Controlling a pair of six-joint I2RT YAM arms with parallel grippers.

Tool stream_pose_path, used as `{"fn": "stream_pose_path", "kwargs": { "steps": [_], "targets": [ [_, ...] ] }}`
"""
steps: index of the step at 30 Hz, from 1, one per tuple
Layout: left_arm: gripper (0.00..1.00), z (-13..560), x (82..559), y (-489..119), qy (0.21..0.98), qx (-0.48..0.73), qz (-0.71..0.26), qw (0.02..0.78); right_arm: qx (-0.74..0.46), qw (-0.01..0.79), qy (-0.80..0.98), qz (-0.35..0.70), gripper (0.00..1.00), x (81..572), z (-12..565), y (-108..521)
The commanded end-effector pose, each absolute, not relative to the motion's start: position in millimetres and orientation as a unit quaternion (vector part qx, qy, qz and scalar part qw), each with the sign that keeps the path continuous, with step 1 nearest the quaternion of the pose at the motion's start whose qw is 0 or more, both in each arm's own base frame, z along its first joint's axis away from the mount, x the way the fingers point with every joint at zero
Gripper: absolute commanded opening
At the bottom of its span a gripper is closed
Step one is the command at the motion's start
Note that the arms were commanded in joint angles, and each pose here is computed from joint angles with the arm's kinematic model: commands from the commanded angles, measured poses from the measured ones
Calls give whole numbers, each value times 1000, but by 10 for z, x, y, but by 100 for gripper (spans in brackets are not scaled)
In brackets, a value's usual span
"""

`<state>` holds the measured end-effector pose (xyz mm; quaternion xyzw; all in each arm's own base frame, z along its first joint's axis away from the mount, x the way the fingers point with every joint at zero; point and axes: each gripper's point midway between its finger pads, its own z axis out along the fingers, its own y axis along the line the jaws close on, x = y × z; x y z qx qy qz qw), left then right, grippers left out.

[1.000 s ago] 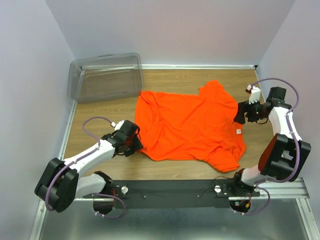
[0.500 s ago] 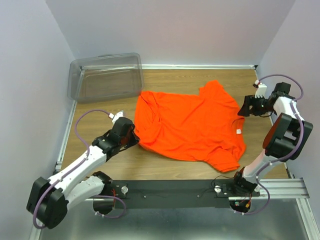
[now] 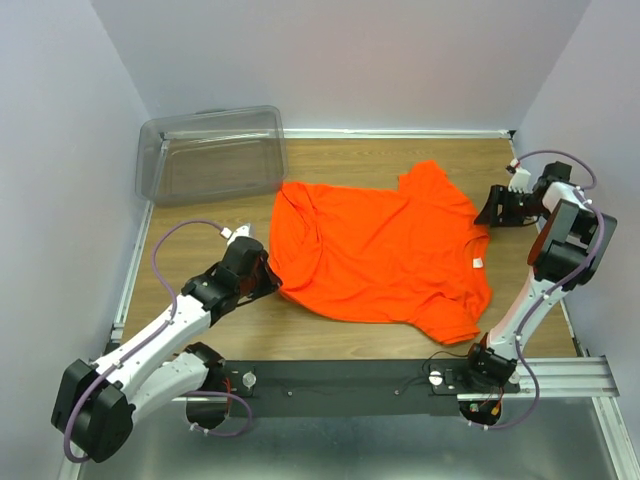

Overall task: Fold and stack the t-shirts
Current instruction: Flatten the tshirt out

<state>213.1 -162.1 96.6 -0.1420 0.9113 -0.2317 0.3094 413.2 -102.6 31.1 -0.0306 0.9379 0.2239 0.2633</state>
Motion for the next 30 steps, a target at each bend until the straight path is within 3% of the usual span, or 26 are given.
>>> {"fn": "stream_pose_path", "kwargs": {
  "steps": [1,4,7,8,10,20,26,30],
  "targets": [
    [8,855,2067,-1663,917,-129,-238,293,-17,238,946,217,73,4102,141,-1043],
    [8,811,2067,-1662,919,-129,-235,289,-17,231,948,219,67,4067,93,-1033],
    [8,754,2055,-1671,923,-128,-231,280,-18,227,949,217,36,4043,71,-1037],
    [7,723,2055,-1663,925,-129,-226,276,-23,230,950,211,18,4042,112,-1052],
    [7,695,2047,-1668,928,-125,-223,271,-27,234,952,195,1,4051,168,-1101],
    [7,578,2053,-1680,938,-117,-208,251,6,295,954,42,1,4206,692,-2133],
    [8,545,2072,-1692,941,-111,-202,247,-10,279,960,33,0,4128,559,-2158],
    [13,534,2007,-1765,945,-93,-217,227,-13,274,961,31,1,4120,496,-2172]
  ]
}}
